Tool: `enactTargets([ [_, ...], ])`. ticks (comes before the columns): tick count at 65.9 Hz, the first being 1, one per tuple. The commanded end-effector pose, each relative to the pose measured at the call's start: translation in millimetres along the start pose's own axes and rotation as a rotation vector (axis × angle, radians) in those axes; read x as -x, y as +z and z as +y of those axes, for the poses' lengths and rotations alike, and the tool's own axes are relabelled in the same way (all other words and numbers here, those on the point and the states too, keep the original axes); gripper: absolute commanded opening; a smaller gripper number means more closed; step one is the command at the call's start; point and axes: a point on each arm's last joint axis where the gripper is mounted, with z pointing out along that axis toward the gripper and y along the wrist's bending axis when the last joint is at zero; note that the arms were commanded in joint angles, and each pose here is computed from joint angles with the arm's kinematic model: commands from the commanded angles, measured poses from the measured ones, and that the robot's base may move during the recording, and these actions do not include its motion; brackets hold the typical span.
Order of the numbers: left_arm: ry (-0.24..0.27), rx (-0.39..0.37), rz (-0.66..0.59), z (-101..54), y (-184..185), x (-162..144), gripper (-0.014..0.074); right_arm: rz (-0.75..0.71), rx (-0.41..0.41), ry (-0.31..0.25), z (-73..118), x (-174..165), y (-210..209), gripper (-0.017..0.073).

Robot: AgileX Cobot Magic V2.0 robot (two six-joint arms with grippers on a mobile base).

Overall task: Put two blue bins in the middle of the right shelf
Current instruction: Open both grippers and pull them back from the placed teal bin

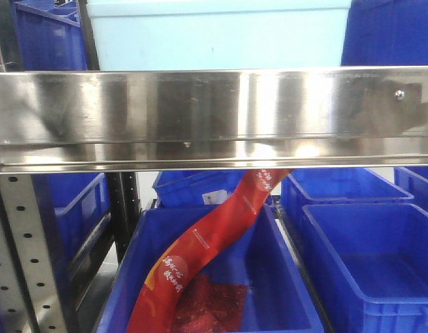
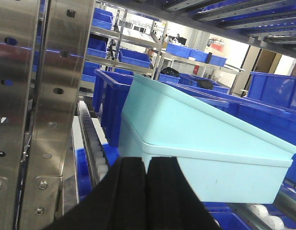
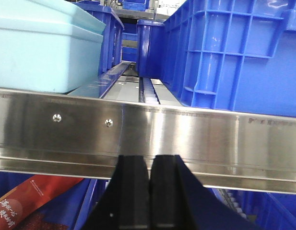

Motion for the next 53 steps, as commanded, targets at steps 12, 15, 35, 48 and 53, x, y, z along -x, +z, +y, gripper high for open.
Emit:
enactTargets([
  [12,0.132,0.029,-0.037,3.4,-7,0,-0.0111,-0.014,0.001,0.004,0.1,1,0,-0.0166],
  [15,0.206,0.059,-0.030,7.1,-8,-5,-0.0111,-0.014,0.001,0.004,0.1,1,0,-0.0166],
  [35,0.242,0.222,0.008,32.4,-37,-72,-0.0111,-0.014,0.001,0.004,0.1,1,0,-0.0166],
  [48,0.243,0.224,0.004,39.2,-52,-112,-0.0111,-0.014,0.001,0.004,0.1,1,0,-0.0166],
  [53,0.245,0.223,0.001,41.6,-55,-125,-0.0111,-0.014,0.001,0.004,0.1,1,0,-0.0166],
])
